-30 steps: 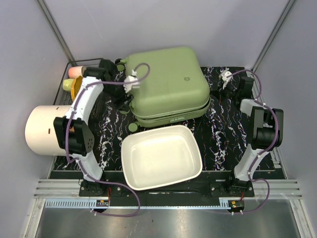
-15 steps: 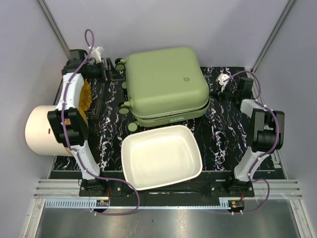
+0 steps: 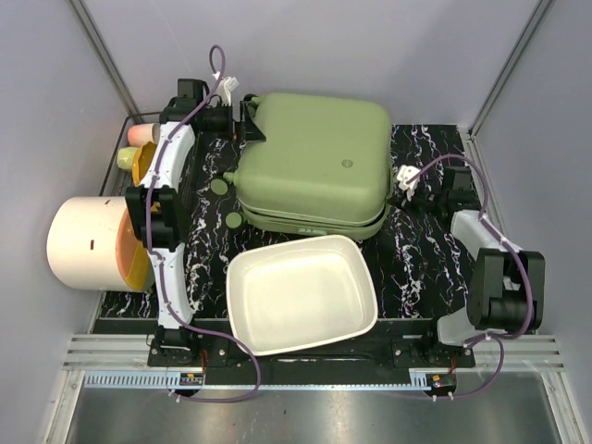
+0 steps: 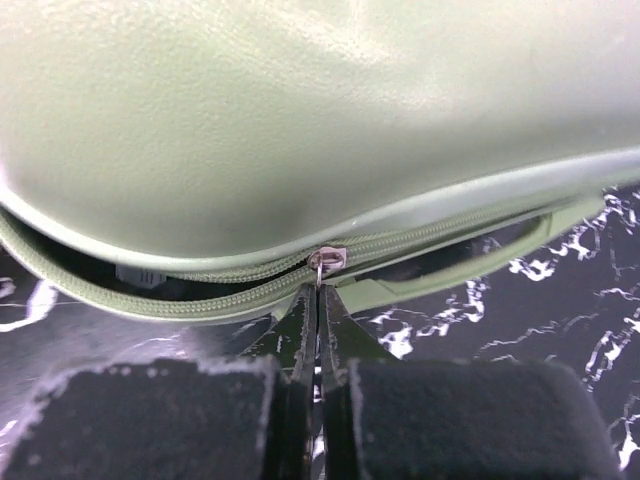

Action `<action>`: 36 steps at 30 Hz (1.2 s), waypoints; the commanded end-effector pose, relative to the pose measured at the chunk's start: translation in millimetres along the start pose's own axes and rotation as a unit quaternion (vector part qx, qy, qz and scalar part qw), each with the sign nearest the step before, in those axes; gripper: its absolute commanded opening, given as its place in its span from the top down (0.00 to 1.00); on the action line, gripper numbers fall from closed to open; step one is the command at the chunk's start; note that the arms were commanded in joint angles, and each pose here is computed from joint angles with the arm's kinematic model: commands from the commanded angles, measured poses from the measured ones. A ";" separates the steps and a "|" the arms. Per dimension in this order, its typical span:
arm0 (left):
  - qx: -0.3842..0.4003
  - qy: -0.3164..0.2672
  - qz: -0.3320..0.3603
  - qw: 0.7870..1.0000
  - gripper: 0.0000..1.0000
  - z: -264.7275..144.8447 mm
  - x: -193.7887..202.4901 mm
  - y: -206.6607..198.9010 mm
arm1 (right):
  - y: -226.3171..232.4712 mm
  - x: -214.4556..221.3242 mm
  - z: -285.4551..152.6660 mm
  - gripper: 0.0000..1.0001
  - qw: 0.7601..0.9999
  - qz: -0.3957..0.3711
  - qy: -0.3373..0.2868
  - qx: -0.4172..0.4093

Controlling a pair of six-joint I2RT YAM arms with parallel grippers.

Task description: Open, take out, and arrange the luggage

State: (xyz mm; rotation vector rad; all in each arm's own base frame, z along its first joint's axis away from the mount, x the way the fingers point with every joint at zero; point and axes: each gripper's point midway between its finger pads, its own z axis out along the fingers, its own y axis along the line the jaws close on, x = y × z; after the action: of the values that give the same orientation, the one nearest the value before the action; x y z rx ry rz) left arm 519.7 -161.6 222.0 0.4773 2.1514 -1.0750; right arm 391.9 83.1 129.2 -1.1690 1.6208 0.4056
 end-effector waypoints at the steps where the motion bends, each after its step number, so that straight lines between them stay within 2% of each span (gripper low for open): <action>1: 0.065 0.064 0.088 0.992 0.03 80.9 38.7 -38.4 | 100.8 -34.5 12.9 1.00 0.987 0.041 -0.053 -0.145; 3: 0.065 0.054 0.114 0.990 0.02 93.4 33.1 -45.0 | 99.4 -34.1 10.1 1.00 0.990 0.044 -0.044 -0.130; 6: 0.027 0.013 0.151 0.988 0.01 86.2 -0.8 -41.1 | 86.3 -25.4 11.2 1.00 0.994 0.049 -0.013 -0.099; 9: -0.016 -0.049 0.172 0.984 0.01 45.2 -46.5 -33.2 | 62.6 -21.3 8.0 1.00 0.996 0.055 0.005 -0.063; 12: -0.042 -0.084 0.180 0.979 0.01 -5.2 -69.6 -37.0 | 37.7 -20.4 7.9 1.00 0.998 0.051 0.011 -0.032; 15: -0.066 -0.081 0.194 0.975 0.01 -42.5 -62.5 -47.0 | -0.6 -15.6 0.9 1.00 0.998 0.051 0.014 0.017; 17: -0.076 -0.067 0.185 0.977 0.01 -58.3 -43.8 -53.4 | -21.1 -18.8 -0.2 1.00 0.998 0.045 0.012 0.037; 20: -0.094 -0.057 0.128 0.986 0.01 -81.3 -23.0 -42.4 | -47.5 -17.6 -3.2 1.00 0.997 0.042 0.015 0.067; 23: -0.120 -0.073 0.050 0.989 0.01 -119.6 -15.2 -23.2 | -73.6 -16.5 0.3 1.00 0.994 0.040 0.016 0.100; 24: -0.109 -0.071 0.015 0.991 0.01 -121.6 -3.7 -23.2 | -78.6 -14.7 1.7 1.00 0.993 0.044 0.017 0.104; 26: -0.111 -0.085 -0.006 0.990 0.01 -138.2 2.5 -28.7 | -92.2 -7.9 6.5 1.00 0.991 0.059 0.023 0.115; 27: -0.111 -0.075 -0.045 0.990 0.01 -134.9 24.3 -23.0 | -101.7 -10.1 8.0 1.00 0.991 0.055 0.021 0.124; 29: -0.112 -0.095 -0.045 0.988 0.01 -142.3 29.6 -32.6 | -110.8 3.9 14.3 1.00 0.989 0.067 0.029 0.131; 30: -0.111 -0.085 -0.063 0.988 0.01 -136.6 49.3 -28.4 | -126.9 -3.5 14.4 1.00 0.987 0.053 0.016 0.149; 32: -0.103 -0.098 -0.061 0.988 0.01 -136.2 53.5 -33.8 | -142.8 9.5 18.1 1.00 0.984 0.078 0.014 0.160; 36: -0.090 -0.076 -0.081 0.990 0.01 -124.6 70.6 -24.6 | -181.0 -6.9 18.4 1.00 0.984 0.071 -0.038 0.160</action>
State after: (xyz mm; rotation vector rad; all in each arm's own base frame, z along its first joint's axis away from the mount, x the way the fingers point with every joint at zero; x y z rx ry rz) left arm 397.9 -64.5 221.4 0.0842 2.2464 -0.9077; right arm 503.0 40.8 127.4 -0.8481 1.8094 0.3579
